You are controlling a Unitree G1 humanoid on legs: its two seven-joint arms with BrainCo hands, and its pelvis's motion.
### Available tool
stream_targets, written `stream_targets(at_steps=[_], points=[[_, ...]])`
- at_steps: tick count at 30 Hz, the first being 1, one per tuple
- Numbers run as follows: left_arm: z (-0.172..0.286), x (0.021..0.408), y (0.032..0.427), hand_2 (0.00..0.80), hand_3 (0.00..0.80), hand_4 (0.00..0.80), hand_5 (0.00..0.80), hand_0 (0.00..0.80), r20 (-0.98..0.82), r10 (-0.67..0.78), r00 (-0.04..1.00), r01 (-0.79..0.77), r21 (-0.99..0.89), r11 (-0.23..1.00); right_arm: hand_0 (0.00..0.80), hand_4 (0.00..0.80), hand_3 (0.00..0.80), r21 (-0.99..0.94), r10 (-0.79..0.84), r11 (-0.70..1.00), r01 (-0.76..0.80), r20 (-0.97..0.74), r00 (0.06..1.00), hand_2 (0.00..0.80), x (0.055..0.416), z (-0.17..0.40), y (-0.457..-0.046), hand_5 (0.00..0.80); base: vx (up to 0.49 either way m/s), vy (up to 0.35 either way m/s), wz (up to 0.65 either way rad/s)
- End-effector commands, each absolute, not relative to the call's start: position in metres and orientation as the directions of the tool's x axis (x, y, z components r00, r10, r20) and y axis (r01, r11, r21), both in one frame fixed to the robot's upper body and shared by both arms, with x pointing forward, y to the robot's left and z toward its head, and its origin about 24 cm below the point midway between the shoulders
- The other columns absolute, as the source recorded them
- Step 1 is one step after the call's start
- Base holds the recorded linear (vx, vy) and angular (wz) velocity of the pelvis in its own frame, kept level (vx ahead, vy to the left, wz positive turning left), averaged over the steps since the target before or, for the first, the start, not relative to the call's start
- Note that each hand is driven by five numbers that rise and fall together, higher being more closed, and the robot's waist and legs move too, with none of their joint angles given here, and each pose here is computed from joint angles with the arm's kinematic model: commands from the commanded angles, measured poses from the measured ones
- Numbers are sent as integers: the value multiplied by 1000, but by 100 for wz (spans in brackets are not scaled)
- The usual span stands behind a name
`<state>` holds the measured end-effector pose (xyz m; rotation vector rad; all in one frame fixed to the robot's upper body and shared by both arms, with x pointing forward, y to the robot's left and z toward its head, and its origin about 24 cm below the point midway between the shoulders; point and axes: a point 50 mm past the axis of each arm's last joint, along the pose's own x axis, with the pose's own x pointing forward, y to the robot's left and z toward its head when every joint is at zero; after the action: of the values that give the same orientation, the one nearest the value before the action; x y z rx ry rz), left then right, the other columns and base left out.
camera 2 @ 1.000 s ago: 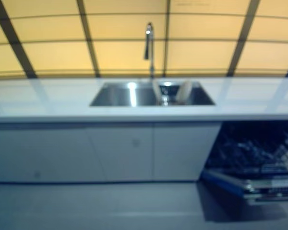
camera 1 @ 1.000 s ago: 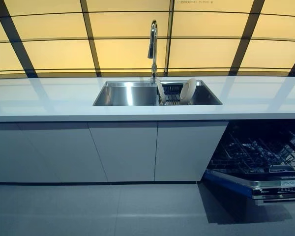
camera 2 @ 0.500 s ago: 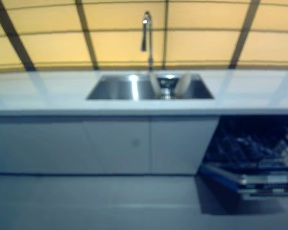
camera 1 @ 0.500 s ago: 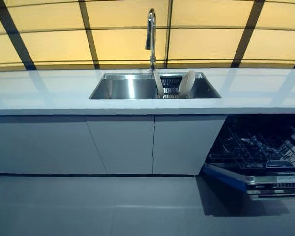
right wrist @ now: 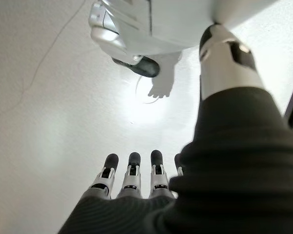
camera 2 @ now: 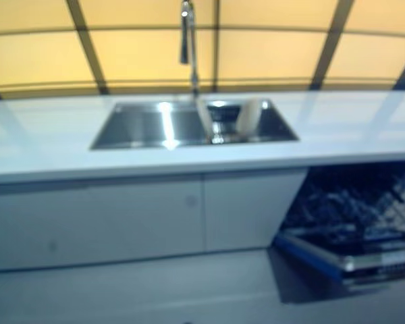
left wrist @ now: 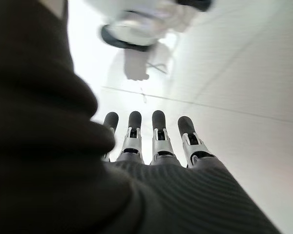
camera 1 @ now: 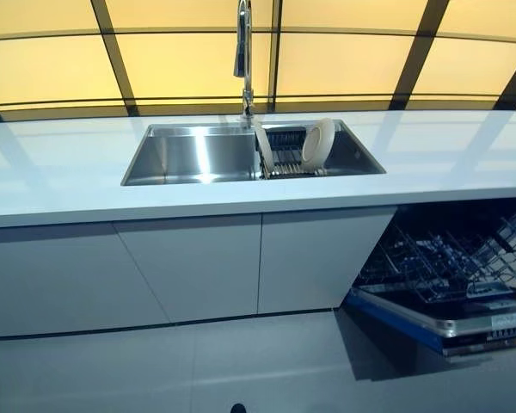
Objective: Take plates into dishwasher
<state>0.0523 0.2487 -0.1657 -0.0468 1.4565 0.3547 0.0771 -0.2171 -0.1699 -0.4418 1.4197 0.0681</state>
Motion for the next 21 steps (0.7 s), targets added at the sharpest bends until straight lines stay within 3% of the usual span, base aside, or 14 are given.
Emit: stream_targets(at_steps=[1, 8, 11, 16, 21], points=[[-169, 70, 224, 0, 0, 0, 0, 0, -983, 150, 108, -172, 130, 976, 0, 0, 0, -285, -225, 897, -338, -952, 207, 0, 96, -166, -218, 0, 133, 46, -5], [-171, 58, 221, 0, 0, 0, 0, 0, -989, 139, 39, -180, 130, 975, 0, 0, 0, -310, -276, 913, -267, -948, 157, 0, 87, -166, -225, 0, 159, 75, -6], [-171, 54, 225, 0, 0, 0, 0, 0, -989, 146, 15, -147, 143, 979, 0, 0, 0, -310, -288, 937, -164, -947, 143, 0, 83, -166, -227, 0, 322, 222, -2], [-168, 60, 238, 0, 0, 0, 0, 0, -981, 192, 24, -65, 190, 980, 0, 0, 0, -320, -296, 943, -94, -933, 206, 0, 89, -164, -231, 0, 166, 161, 1], [-164, 71, 245, 0, 0, 0, 0, 0, -974, 219, 58, -45, 217, 975, 0, 0, 0, -327, -296, 940, -95, -922, 248, 0, 95, -162, -238, 0, 188, -91, 31]])
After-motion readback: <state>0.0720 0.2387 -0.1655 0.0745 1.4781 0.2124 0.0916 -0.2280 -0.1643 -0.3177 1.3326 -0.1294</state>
